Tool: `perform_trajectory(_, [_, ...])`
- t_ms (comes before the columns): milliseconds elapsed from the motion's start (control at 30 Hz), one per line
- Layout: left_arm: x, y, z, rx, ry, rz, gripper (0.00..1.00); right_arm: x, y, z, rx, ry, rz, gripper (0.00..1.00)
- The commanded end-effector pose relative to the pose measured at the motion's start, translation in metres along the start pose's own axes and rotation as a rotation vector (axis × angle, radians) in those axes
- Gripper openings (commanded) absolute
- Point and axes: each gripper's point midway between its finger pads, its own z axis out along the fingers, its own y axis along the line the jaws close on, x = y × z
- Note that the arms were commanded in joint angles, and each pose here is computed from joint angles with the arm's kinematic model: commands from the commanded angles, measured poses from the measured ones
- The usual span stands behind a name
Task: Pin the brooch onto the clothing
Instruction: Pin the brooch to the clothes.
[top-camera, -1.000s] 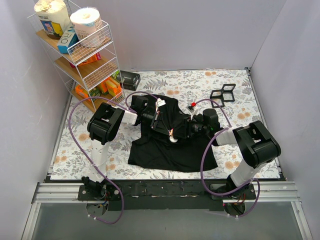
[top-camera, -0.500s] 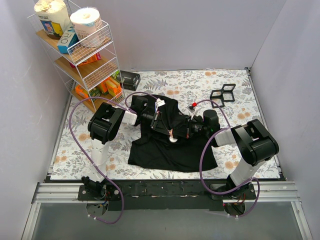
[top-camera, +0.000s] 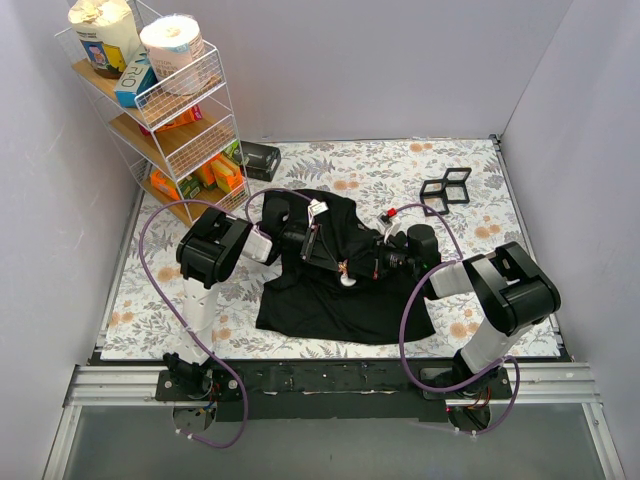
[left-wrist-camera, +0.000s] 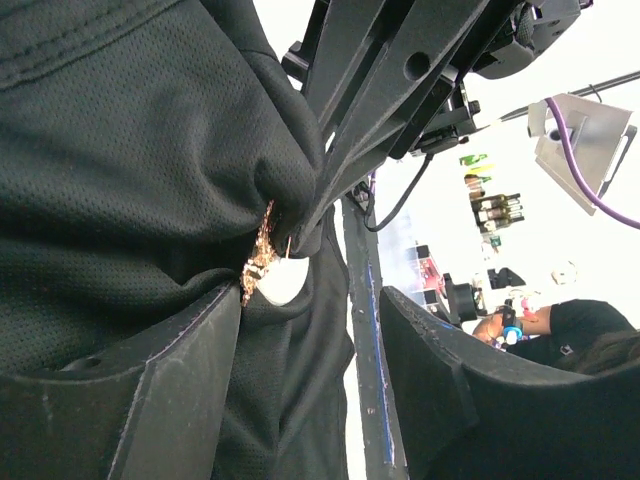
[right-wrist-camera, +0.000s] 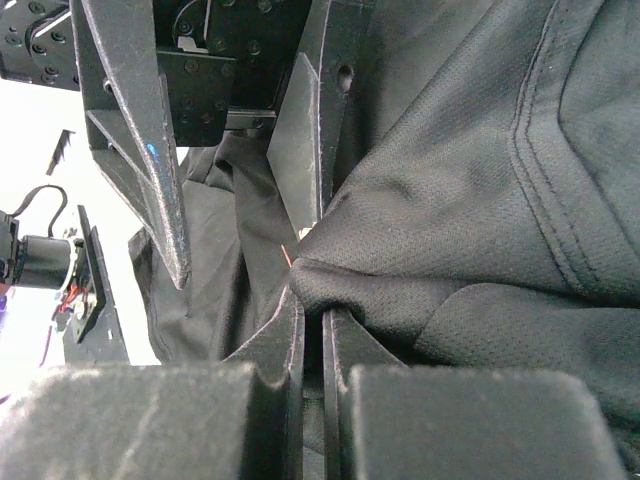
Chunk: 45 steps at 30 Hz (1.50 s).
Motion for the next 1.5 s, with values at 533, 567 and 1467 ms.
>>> perform_trajectory(533, [0.003,0.009,0.013,-0.081,0.007,0.066,0.31,-0.027,0.015,-0.002,-0.034,-0.127,0.038,0.01])
perform_trajectory(567, [0.003,0.007,0.013,-0.075,0.003,0.063,0.31,-0.026,0.014,-0.002,-0.032,-0.122,0.039,0.01])
perform_trajectory(1467, [0.003,-0.014,0.016,0.014,-0.058,0.013,0.00,-0.016,0.008,-0.001,-0.011,-0.086,0.038,0.09])
